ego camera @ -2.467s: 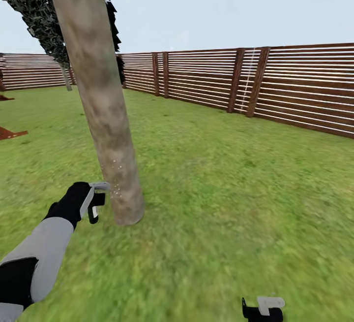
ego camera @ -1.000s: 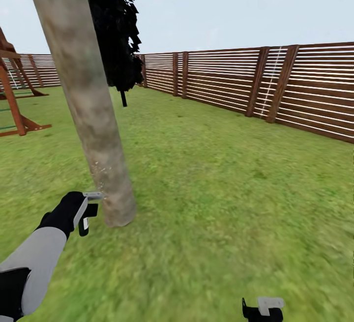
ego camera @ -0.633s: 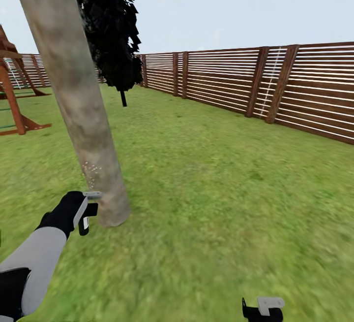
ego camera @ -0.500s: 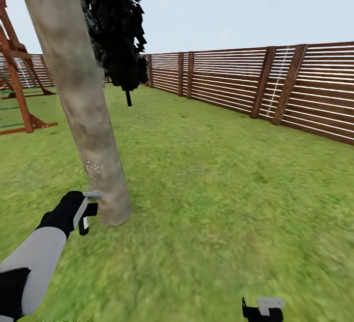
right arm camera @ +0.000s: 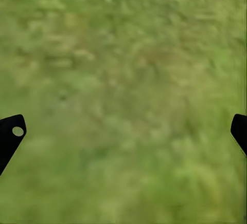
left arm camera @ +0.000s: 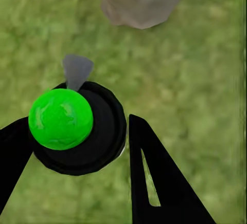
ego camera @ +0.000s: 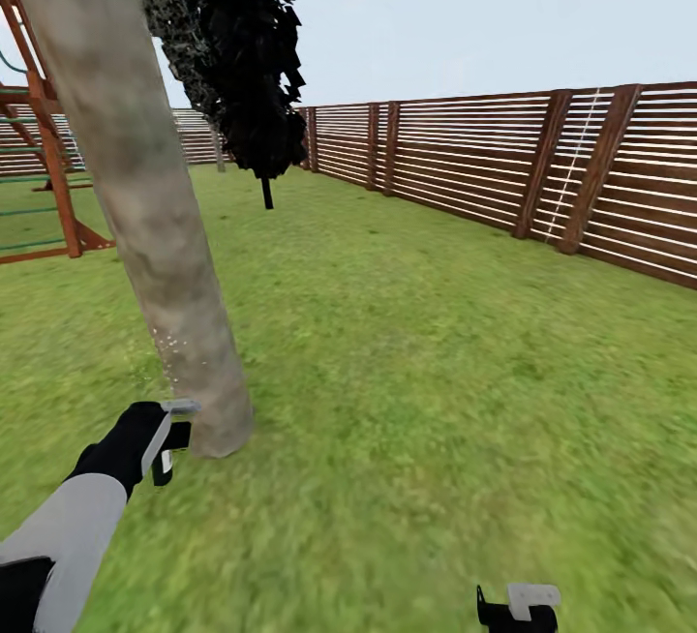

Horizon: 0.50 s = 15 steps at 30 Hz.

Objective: In the garden, pick up the pesticide atomizer on the floor and spray pesticide onto both trees until each tree trunk is fully covered.

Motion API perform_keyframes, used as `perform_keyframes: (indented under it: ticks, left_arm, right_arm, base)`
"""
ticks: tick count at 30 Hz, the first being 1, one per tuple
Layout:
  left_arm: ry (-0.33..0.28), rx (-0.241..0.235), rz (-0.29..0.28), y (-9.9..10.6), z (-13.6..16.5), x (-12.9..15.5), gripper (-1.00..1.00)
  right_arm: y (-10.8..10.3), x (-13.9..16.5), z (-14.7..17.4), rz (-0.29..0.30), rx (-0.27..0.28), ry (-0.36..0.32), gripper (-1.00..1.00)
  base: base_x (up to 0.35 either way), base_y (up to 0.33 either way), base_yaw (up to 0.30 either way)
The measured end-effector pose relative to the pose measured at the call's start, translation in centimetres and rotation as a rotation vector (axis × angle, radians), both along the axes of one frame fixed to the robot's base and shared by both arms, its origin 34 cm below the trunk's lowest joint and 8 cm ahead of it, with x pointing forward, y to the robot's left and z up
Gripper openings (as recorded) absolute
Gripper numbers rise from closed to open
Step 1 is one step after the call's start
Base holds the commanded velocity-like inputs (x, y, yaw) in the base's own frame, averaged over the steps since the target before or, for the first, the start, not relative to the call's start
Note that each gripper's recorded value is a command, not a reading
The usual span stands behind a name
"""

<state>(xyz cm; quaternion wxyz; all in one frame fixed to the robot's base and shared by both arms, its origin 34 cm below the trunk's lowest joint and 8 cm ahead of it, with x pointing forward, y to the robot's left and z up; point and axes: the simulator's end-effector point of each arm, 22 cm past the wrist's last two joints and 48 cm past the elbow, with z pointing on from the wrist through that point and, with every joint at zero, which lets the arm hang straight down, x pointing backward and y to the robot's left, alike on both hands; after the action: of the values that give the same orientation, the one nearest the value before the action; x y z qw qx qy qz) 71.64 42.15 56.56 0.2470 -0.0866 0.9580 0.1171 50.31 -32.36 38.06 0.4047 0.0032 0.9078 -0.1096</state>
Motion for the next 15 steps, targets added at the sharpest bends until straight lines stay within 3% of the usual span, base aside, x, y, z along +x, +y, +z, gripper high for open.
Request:
perform_keyframes:
  ticks: [6, 10, 15]
  left_arm:
    - [-0.022, 0.017, -0.005, 0.6, -0.6, -0.2, -1.00]
    - [0.023, 0.016, -0.006, 0.7, -4.1, -3.3, -1.00]
    - [0.031, 0.015, -0.008, 0.7, -6.0, -4.7, -1.00]
  right_arm:
    - [0.0, 0.0, 0.0, 0.000, 0.000, 0.000, 1.00]
    - [0.0, 0.0, 0.0, 0.000, 0.000, 0.000, 1.00]
    - [0.0, 0.0, 0.0, 0.000, 0.000, 0.000, 1.00]
  base:
    - [0.293, -0.171, 0.090]
    - [0.294, -0.168, 0.266]
    - [0.256, -0.135, 0.153]
